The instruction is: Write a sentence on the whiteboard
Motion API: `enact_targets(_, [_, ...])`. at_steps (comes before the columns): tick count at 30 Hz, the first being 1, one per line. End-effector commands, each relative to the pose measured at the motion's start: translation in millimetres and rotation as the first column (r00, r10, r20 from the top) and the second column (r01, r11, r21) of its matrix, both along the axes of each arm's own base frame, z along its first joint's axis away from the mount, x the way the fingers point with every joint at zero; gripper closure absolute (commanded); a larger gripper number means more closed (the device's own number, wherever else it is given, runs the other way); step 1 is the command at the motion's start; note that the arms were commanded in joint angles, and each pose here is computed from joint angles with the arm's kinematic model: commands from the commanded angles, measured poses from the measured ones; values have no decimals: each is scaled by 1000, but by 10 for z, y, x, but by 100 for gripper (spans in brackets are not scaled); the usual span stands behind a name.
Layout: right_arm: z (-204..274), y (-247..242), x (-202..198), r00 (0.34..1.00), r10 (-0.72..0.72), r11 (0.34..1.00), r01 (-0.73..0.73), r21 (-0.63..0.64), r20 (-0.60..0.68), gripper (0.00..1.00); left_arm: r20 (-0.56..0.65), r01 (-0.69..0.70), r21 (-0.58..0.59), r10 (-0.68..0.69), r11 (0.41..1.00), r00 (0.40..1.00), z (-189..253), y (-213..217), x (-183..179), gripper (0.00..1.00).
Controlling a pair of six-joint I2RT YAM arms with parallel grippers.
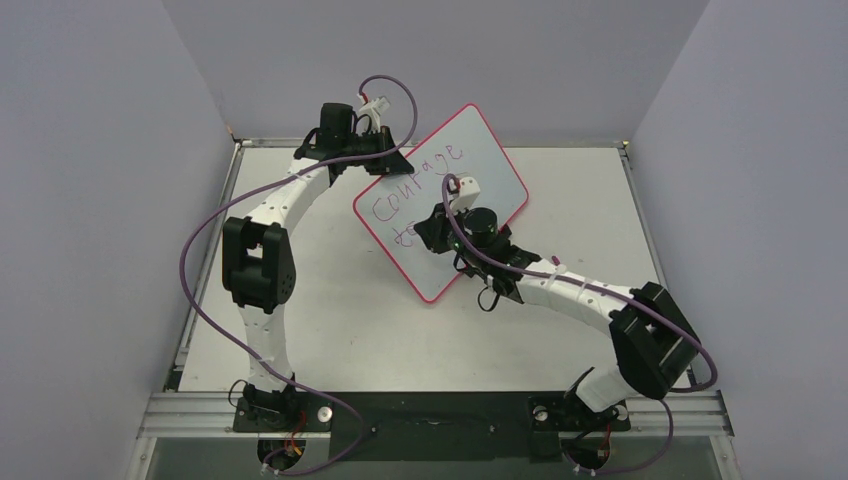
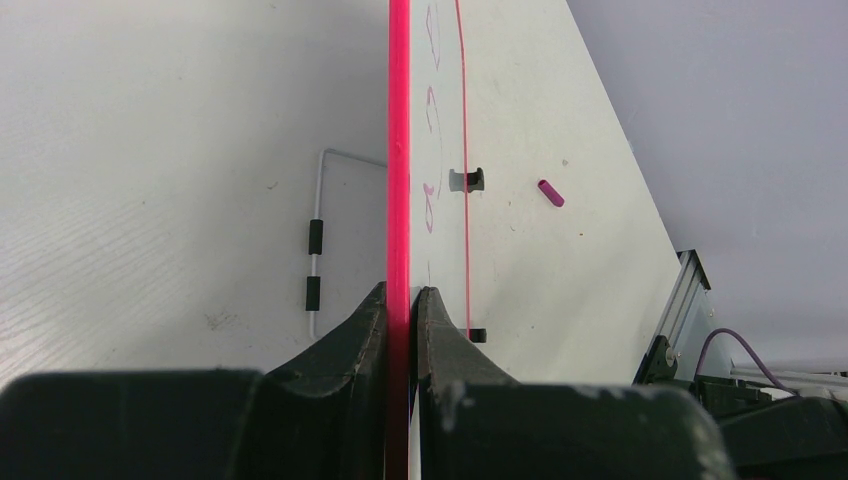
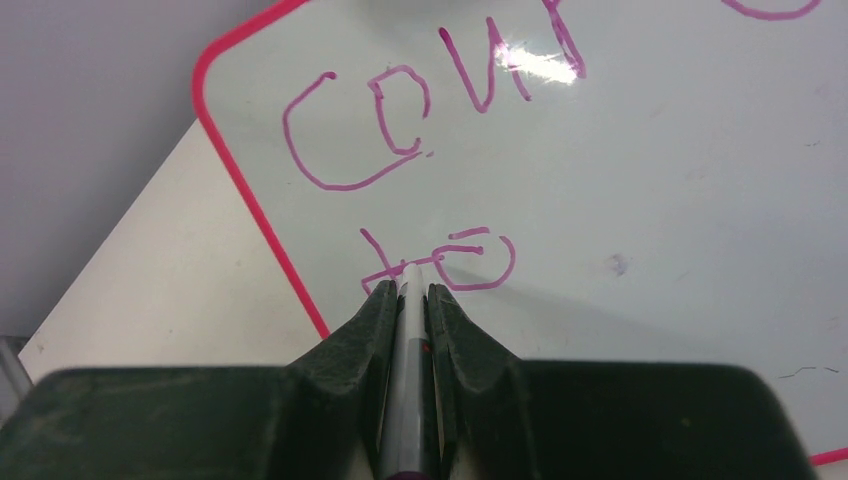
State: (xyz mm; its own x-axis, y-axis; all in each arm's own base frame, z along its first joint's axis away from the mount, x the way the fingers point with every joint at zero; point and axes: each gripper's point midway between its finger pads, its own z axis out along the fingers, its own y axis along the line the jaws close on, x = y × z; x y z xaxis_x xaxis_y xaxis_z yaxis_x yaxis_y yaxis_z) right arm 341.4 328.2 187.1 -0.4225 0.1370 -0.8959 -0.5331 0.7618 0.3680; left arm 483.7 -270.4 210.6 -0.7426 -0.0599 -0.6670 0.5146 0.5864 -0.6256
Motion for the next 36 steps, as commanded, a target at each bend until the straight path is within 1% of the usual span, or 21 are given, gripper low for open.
enact_targets(1, [480,16,-162,996,33,995,-40,86,82,100,105,22,79,-30,997,994,70,-27,-22,100])
enact_targets(2, [506,12,-189,996,35,994,-43,99,80,100,105,23,78,-31,997,994,76,-30,-26,100])
enact_targets(6, [345,-42,-278,998,37,995,-42,89,51,100,106,23,79,-31,997,994,77,-21,-25,100])
enact_targets(10, [11,-135,-371,999,32,998,-32,52,0,100,105,23,77,-31,997,994,84,-21,-30,100])
enact_targets(16, [-304,-202,-448,998,27,999,-25,31,-49,100,112,19,74,-28,997,993,105,-20,-25,100])
enact_targets(26, [-418,-114,-426,996,48,999,-46,28,-72,100,108,19,75,-27,997,994,87,-20,-25,100])
enact_targets(36, [-579,-120,-515,994,65,998,-65,-1,-90,100,104,20,76,-28,997,994,67,-25,-16,100])
